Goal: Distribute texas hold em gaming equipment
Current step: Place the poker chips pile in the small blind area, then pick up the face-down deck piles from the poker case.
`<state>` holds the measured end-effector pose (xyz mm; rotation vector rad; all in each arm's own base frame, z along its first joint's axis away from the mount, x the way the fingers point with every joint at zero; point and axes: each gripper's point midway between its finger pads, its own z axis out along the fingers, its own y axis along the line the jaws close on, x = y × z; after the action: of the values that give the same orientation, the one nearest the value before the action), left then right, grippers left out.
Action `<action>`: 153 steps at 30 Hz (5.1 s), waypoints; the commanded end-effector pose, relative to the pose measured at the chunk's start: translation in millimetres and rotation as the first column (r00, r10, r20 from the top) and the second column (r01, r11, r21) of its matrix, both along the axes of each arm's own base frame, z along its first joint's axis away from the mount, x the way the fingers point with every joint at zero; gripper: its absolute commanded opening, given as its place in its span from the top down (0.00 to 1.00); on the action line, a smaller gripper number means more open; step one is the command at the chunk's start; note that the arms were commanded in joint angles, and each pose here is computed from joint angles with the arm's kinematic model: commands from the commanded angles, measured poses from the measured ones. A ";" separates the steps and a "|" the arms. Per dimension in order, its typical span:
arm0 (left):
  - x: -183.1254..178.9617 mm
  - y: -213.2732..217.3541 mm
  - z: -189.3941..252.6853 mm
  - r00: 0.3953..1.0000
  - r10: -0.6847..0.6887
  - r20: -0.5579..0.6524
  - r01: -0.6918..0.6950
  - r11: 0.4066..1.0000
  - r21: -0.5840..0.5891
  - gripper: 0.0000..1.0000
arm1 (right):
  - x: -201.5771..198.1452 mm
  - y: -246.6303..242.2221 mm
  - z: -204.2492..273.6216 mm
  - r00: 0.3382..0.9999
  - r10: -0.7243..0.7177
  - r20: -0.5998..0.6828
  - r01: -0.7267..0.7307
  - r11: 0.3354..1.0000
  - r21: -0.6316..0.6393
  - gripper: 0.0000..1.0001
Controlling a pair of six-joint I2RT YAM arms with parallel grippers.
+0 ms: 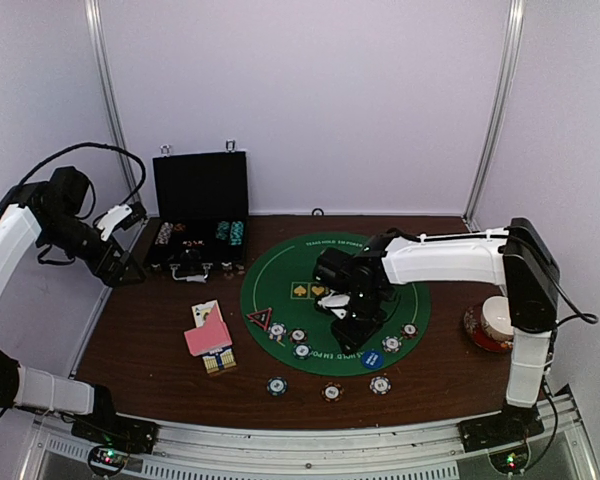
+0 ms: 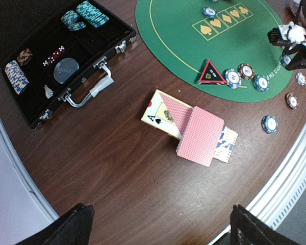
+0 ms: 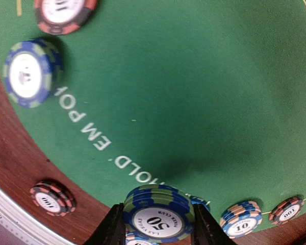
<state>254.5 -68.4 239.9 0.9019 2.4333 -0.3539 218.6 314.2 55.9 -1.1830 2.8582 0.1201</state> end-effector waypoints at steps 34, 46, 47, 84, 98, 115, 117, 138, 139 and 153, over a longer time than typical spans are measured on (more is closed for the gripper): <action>-33.9 -40.2 -101.0 0.943 -0.282 -0.176 0.302 0.948 0.104 0.02 | 49.2 -25.8 3.0 0.971 -0.211 0.116 0.208 0.978 0.038 0.19; -23.4 -69.0 -154.8 0.908 -0.349 -0.231 0.395 0.897 0.199 0.02 | 68.4 -14.1 95.2 0.916 -0.327 0.232 0.270 0.931 0.246 0.00; -22.4 -71.9 -158.5 0.905 -0.354 -0.234 0.403 0.892 0.207 0.03 | 68.5 -14.0 100.0 0.912 -0.337 0.235 0.275 0.925 0.262 0.01; -24.5 -88.3 -202.5 0.881 -0.371 -0.294 0.448 0.854 0.265 0.02 | 57.9 -26.0 113.1 0.897 -0.376 0.232 0.302 0.905 0.298 0.01; -22.2 -88.9 -208.4 0.881 -0.372 -0.291 0.452 0.844 0.289 0.02 | 55.3 -26.3 114.1 0.900 -0.373 0.224 0.301 0.905 0.300 0.00; -28.0 -85.5 -220.4 0.868 -0.369 -0.332 0.470 0.828 0.307 0.03 | 52.6 -26.7 108.8 0.904 -0.371 0.212 0.301 0.905 0.299 0.00; -29.1 -85.4 -221.8 0.865 -0.372 -0.337 0.474 0.825 0.307 0.03 | 52.4 -26.5 108.9 0.904 -0.372 0.212 0.302 0.904 0.303 0.00; -22.0 -89.6 -221.3 0.881 -0.345 -0.323 0.442 0.844 0.305 0.17 | 46.2 -23.2 101.2 0.913 -0.369 0.174 0.303 0.899 0.316 0.02; -21.5 -90.0 -221.1 0.882 -0.344 -0.321 0.440 0.845 0.304 0.19 | 45.6 -23.0 100.3 0.914 -0.369 0.170 0.304 0.899 0.317 0.03; -23.7 -87.2 -221.4 0.887 -0.338 -0.314 0.433 0.846 0.311 0.56 | 42.3 -18.3 95.3 0.922 -0.359 0.141 0.300 0.897 0.324 0.08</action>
<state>228.7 -154.3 18.0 1.6326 2.6008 -0.1635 260.1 295.8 143.3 -0.6245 2.7107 0.3423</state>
